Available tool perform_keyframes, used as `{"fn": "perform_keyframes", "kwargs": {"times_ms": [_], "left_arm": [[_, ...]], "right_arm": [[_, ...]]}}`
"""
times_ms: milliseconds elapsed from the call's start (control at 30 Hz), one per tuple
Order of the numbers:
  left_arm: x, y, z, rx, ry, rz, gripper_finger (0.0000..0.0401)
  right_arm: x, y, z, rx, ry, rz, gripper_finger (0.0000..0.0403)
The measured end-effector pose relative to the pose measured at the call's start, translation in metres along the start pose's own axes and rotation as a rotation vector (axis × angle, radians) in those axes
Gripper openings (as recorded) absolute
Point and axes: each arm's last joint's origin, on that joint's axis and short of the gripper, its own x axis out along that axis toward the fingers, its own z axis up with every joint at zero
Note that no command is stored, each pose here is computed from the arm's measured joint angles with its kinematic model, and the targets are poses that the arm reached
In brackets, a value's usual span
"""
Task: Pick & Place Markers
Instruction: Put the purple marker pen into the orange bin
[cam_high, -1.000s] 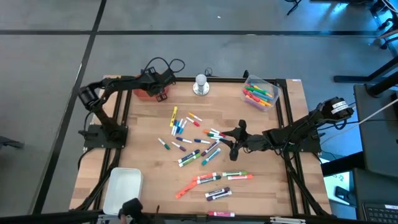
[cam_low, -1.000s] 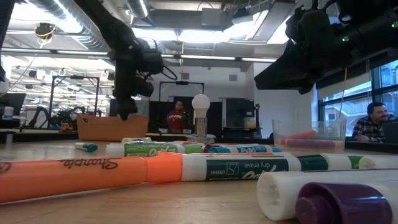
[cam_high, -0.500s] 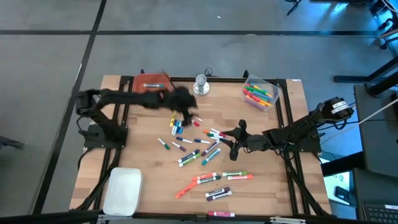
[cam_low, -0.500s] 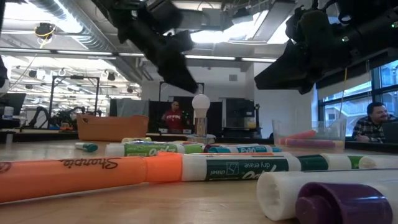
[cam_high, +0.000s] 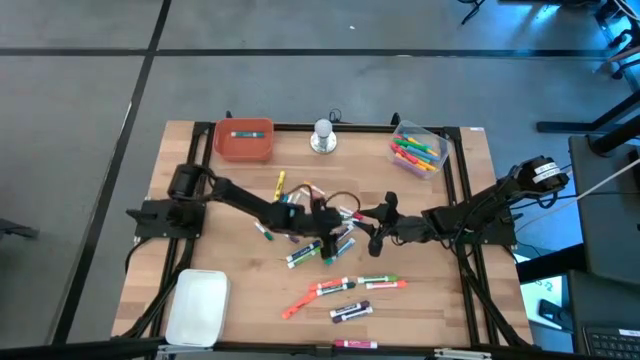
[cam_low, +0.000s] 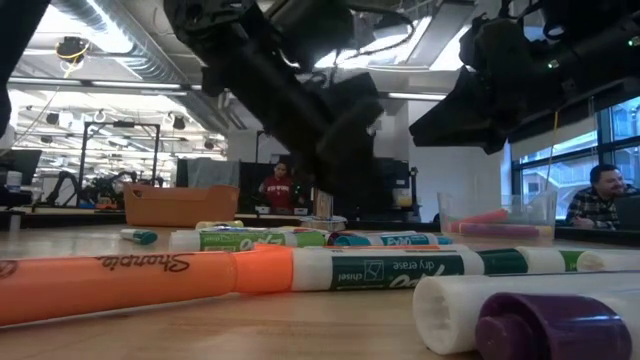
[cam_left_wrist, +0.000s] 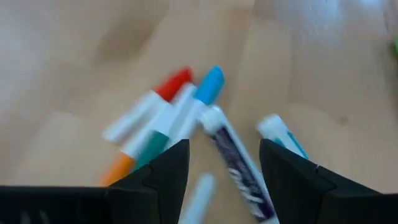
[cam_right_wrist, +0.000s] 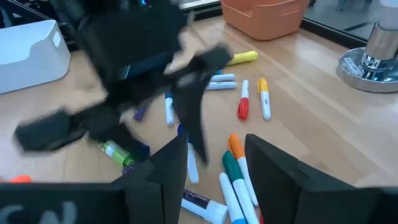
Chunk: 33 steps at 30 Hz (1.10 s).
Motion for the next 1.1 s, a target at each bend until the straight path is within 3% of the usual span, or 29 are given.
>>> {"fn": "perform_keyframes", "kwargs": {"times_ms": [133,400,767,867,1100], "left_arm": [[0.005,-0.011,-0.005,0.002,0.07,0.002,0.0189],[0.004,-0.008,-0.017,-0.01,0.205,0.046,0.018],[0.01,0.006,-0.022,0.041,0.29,0.053,0.0083],[0.008,0.009,-0.019,0.055,0.29,0.036,0.0059],[-0.022,0.021,0.006,0.128,0.255,0.061,0.0059]], "right_arm": [[0.001,-0.002,0.0,-0.001,0.005,-0.013,0.0161],[0.002,-0.003,0.0,-0.027,0.002,-0.017,0.0161],[0.002,-0.003,0.0,-0.031,0.0,-0.024,0.0161],[0.002,-0.003,0.0,-0.032,0.003,-0.025,0.0161],[0.002,-0.004,-0.001,-0.042,0.016,-0.029,0.0161]]}}
